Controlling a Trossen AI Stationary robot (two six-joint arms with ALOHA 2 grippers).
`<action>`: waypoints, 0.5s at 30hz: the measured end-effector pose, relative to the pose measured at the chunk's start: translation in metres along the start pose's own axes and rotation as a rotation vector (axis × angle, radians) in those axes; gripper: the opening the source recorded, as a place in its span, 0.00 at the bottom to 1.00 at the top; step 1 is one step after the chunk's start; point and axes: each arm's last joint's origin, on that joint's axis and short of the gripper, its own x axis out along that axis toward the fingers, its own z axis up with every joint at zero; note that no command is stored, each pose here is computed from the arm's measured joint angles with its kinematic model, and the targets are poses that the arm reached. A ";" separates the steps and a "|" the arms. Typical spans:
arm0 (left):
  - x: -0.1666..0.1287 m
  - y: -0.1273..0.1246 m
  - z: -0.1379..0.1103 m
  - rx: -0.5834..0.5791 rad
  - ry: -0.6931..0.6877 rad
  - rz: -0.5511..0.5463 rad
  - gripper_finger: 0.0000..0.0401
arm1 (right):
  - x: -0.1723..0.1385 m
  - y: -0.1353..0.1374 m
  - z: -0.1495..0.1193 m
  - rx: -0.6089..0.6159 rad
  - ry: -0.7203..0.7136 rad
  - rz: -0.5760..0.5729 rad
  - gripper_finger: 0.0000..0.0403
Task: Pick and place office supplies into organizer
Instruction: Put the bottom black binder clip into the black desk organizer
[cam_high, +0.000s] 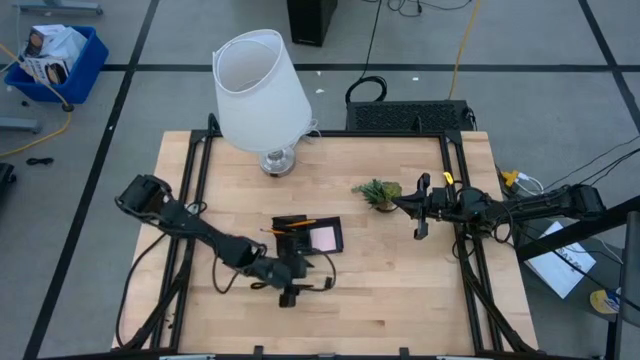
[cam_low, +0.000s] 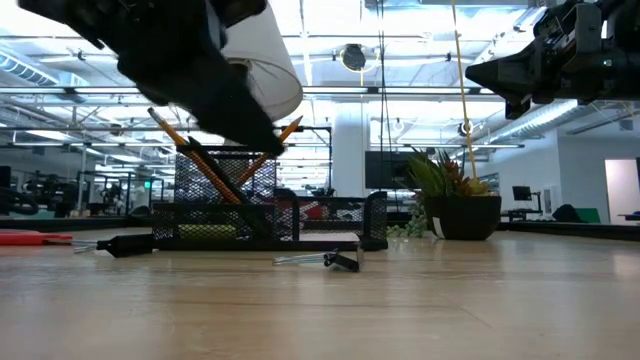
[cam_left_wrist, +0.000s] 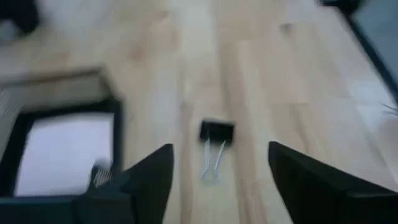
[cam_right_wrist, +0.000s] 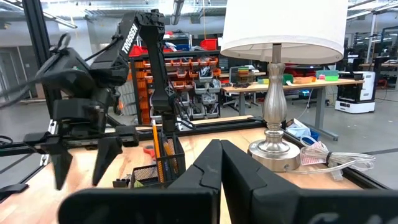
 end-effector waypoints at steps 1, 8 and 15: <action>0.002 0.002 0.001 0.041 -0.006 -0.026 0.70 | 0.000 0.000 0.000 0.000 0.000 0.000 0.00; 0.029 0.025 -0.007 0.066 0.044 -0.133 0.86 | 0.000 0.000 0.000 0.000 0.000 0.000 0.00; 0.056 0.040 -0.009 0.108 0.066 -0.222 0.86 | 0.000 0.000 0.000 0.000 0.000 0.000 0.00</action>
